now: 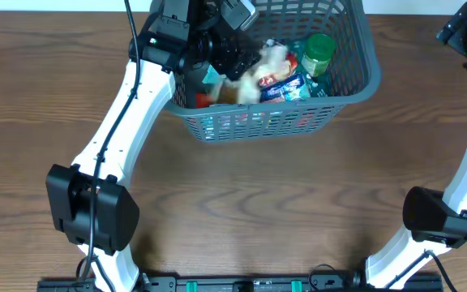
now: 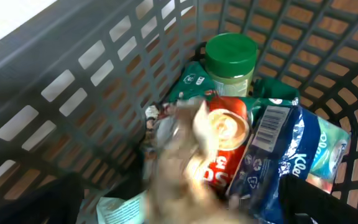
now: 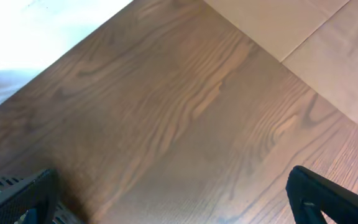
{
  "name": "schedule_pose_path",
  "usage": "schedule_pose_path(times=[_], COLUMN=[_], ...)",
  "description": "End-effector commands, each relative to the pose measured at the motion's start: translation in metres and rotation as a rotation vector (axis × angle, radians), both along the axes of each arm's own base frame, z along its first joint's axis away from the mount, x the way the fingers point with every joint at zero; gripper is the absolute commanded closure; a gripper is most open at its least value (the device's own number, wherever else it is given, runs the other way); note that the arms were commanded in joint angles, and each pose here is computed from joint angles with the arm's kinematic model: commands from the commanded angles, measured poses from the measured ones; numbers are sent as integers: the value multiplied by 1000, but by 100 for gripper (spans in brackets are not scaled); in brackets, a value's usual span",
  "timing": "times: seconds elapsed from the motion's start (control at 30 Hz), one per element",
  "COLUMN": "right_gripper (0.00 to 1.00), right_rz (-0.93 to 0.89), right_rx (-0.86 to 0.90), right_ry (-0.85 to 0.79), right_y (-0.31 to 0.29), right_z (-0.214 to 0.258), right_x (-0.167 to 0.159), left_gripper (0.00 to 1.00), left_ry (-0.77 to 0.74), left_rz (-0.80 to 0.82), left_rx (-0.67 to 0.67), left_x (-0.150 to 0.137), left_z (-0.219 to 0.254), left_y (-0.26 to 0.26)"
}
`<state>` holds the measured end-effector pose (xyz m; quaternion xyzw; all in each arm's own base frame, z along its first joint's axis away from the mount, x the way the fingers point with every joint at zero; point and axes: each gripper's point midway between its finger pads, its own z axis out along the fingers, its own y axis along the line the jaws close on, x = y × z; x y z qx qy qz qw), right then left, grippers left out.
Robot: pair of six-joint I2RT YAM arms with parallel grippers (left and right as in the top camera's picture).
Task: Pack container
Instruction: 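Carry the mushroom bag with the left gripper into the basket, release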
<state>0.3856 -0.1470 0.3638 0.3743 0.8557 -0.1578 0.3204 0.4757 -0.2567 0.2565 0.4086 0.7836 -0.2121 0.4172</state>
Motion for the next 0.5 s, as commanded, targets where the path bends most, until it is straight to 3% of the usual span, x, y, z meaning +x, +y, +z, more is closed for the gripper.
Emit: schedule_pose_path(times=[0.0, 0.27, 0.47], right_gripper=[1, 1, 1], right_rz=[-21, -21, -21], right_rx=[1, 1, 1], right_ry=[-19, -19, -19], right_y=[-2, -2, -2], right_z=[5, 5, 5], right_x=[-3, -3, -3], left_gripper=[2, 2, 2], left_ry=[-45, -219, -376], left_rz=[29, 228, 629], left_rx=[9, 87, 142], left_x=[0, -1, -15], left_z=[18, 81, 154], left_y=[5, 47, 125])
